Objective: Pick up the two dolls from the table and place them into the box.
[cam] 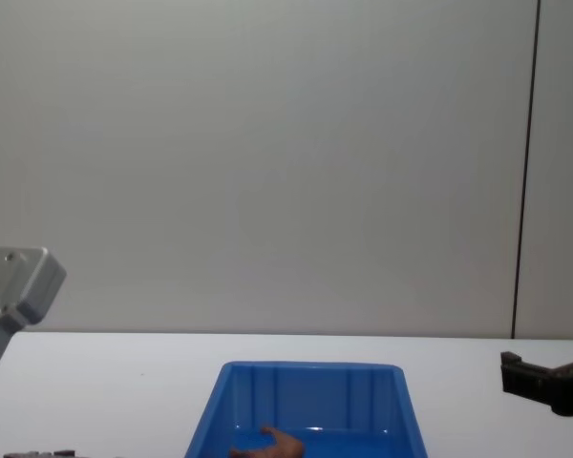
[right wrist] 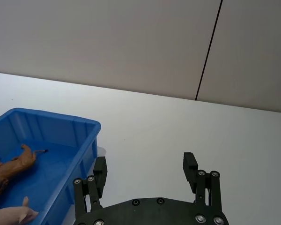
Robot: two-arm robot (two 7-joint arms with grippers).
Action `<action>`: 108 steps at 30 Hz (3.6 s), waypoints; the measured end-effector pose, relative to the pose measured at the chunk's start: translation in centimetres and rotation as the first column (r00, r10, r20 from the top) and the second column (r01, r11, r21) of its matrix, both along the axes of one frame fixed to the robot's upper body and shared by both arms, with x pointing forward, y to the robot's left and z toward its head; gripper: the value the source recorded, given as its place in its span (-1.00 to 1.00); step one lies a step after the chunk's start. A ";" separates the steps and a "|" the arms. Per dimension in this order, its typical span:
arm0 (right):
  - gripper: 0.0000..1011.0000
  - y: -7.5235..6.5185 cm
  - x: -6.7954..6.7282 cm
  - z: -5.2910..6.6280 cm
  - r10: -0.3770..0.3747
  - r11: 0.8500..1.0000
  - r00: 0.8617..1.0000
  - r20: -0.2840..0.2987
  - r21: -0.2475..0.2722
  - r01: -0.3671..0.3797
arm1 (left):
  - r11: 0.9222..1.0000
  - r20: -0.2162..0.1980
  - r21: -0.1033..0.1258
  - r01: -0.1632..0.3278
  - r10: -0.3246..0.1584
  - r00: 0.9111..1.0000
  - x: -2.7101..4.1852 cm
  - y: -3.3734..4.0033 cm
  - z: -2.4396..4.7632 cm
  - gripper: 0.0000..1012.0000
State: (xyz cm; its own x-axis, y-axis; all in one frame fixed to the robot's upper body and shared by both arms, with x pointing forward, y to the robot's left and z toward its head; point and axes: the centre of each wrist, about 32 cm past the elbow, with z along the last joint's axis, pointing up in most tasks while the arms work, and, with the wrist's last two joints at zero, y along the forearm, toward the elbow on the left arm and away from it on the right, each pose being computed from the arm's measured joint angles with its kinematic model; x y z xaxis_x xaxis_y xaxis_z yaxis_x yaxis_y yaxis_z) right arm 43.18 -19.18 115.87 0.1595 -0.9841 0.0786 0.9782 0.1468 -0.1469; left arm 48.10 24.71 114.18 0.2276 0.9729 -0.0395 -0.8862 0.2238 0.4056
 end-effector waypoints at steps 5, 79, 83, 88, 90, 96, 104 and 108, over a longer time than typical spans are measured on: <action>0.98 0.0 0.0 0.0 0.000 1.000 1.000 0.000 0.000 0.000 | 1.000 -0.006 0.003 0.008 -0.008 1.000 0.32 -0.01 -0.21 0.98; 0.98 0.0 0.0 0.0 0.000 1.000 1.000 0.000 0.000 0.000 | 0.964 0.301 0.032 0.265 -0.262 0.917 2.89 -1.11 5.84 -0.62; 0.98 0.0 0.0 0.0 0.000 1.000 1.000 0.000 0.000 0.000 | 0.951 0.313 0.012 0.308 -0.296 0.902 3.23 -1.16 5.95 -0.43; 0.98 0.0 0.0 0.0 0.000 1.000 1.000 0.000 0.000 0.000 | 0.924 0.335 -0.025 0.383 -0.353 0.874 3.89 -1.35 5.95 -0.08; 0.98 0.0 0.0 0.0 0.000 1.000 1.000 0.000 0.000 0.000 | 0.915 0.341 -0.036 0.403 -0.368 0.865 4.08 -1.42 5.91 0.03; 0.98 0.0 0.0 0.0 0.000 1.000 1.000 0.000 0.000 0.000 | 0.862 0.371 -0.086 0.499 -0.437 0.819 5.01 -1.83 5.64 0.48; 0.98 0.0 0.0 0.0 0.000 1.000 1.000 0.000 0.000 0.000 | 0.815 0.400 -0.121 0.567 -0.483 0.779 5.72 -2.29 5.33 0.90; 0.98 0.0 0.0 0.0 0.000 1.000 1.000 0.000 0.000 0.000 | 0.799 0.409 -0.131 0.587 -0.495 0.766 5.94 -2.45 5.25 0.98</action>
